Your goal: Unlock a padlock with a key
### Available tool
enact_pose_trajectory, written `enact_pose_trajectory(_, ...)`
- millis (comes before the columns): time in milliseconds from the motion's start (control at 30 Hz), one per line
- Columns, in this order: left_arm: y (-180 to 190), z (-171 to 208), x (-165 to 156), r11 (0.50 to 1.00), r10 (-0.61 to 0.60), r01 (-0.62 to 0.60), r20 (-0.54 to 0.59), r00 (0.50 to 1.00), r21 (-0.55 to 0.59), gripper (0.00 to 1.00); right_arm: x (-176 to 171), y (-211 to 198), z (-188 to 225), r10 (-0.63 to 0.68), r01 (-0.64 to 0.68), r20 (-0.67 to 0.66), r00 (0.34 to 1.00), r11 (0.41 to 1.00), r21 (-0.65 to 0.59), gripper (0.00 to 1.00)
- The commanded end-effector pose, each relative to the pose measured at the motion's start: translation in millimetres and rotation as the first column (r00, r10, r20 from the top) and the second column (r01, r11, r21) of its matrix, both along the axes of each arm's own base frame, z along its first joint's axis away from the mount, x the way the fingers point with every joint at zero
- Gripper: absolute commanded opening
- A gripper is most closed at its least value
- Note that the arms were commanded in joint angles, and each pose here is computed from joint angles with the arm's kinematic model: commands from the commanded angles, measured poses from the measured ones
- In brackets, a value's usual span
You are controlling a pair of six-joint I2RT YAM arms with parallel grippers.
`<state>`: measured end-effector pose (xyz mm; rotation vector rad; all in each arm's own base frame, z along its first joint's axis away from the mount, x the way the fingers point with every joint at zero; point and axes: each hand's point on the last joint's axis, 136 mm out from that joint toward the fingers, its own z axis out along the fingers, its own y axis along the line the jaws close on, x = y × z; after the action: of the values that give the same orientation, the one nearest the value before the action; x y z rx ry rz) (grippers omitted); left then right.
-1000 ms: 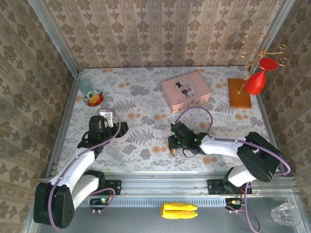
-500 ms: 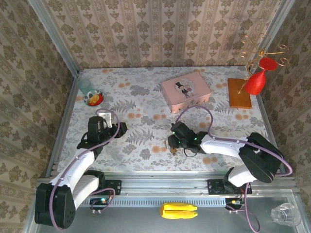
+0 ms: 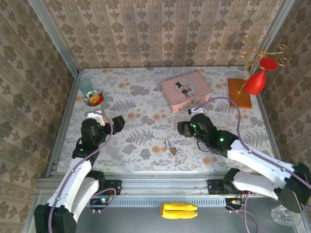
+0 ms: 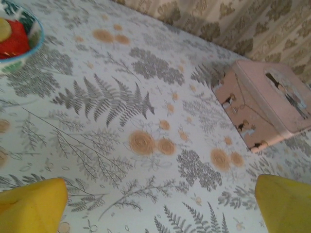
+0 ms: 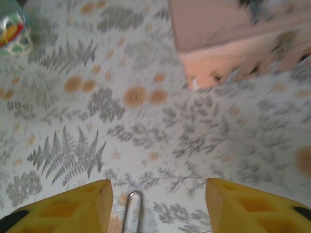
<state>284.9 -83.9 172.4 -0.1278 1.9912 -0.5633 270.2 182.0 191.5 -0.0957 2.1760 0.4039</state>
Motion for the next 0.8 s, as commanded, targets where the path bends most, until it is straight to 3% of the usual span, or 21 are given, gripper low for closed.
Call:
enact_pose_trajectory(0,14.6,12.3,3.9,0.997,0.074,-0.075,0.055,0.996,0.021,1.00,-1.1,-37.9,10.8,-0.095,0.104,0.091,0.991,0.989,-0.100,0.63)
enact_pose_trajectory(233,41.7,25.4,3.6,0.974,0.211,-0.219,0.111,0.971,0.058,1.00,-15.5,-69.0,28.6,-0.130,0.156,0.228,0.965,0.983,-0.101,0.85)
enact_pose_trajectory(267,45.8,25.6,5.3,0.968,0.229,-0.239,0.132,0.965,0.070,1.00,-17.9,-72.6,28.3,-0.130,0.159,0.247,0.960,0.982,-0.102,0.98)
enact_pose_trajectory(300,47.7,24.9,7.5,0.965,0.233,-0.248,0.156,0.960,0.088,1.00,-20.0,-76.1,29.7,-0.130,0.162,0.269,0.954,0.982,-0.100,1.00)
enact_pose_trajectory(600,41.4,14.9,21.0,0.963,0.169,-0.200,0.173,0.970,0.181,1.00,-31.5,-106.4,25.7,-0.180,0.239,0.469,0.865,0.968,-0.070,1.00)
enact_pose_trajectory(767,39.0,20.5,21.0,0.955,0.116,-0.201,0.345,0.931,0.219,1.00,-28.2,-120.3,17.6,-0.182,0.303,0.520,0.835,0.940,-0.157,1.00)
